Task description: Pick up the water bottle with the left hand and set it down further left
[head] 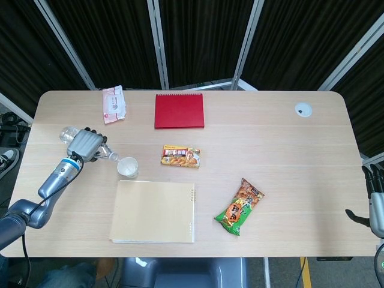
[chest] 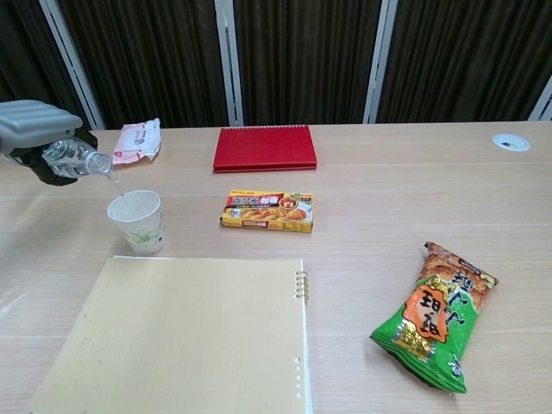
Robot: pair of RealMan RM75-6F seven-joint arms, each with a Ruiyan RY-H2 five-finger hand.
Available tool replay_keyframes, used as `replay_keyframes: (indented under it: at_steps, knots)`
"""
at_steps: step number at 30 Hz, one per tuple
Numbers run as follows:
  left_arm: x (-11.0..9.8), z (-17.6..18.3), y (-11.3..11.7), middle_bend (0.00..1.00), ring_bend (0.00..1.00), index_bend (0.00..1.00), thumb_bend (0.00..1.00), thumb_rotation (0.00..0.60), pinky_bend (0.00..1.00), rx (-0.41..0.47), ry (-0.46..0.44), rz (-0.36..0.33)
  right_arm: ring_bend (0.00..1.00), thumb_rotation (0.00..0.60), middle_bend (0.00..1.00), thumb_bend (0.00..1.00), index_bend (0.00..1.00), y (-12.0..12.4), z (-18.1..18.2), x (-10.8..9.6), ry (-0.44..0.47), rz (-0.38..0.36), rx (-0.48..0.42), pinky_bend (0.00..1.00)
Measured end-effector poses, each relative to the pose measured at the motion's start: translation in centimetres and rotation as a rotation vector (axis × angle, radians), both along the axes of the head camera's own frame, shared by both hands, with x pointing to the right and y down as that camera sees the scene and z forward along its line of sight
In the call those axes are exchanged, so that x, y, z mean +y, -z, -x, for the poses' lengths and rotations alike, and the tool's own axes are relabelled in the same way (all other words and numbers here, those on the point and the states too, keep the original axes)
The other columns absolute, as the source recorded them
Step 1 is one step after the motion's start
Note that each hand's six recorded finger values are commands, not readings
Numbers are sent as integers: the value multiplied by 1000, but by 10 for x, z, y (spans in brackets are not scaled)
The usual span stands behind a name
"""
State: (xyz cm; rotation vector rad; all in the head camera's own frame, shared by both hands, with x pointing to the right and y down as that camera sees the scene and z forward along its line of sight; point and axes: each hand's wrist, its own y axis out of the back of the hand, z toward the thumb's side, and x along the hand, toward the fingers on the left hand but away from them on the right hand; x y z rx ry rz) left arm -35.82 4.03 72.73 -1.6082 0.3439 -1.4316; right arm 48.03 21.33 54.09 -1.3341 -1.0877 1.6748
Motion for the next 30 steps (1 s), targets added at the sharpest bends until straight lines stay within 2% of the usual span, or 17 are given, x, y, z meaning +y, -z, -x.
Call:
replay_keyframes:
  at_steps: [7,19,25,30]
  knots:
    - [2,-2,-1,484,387,494,480,600,404,59,49,22,0,600,0,0,0,-2,0,0,0,5,4,0]
    - [3,-3,1,485,387,500,475,600,404,267,219,91,0,600,0,0,0,-4,1,1,2,13,9,0]
    - [1,2,5,487,387,503,463,600,404,420,359,126,0,600,0,0,0,-5,2,1,5,15,9,0]
    - [-2,8,7,487,387,506,457,600,404,605,525,147,0,600,0,0,0,-6,3,1,8,18,9,0]
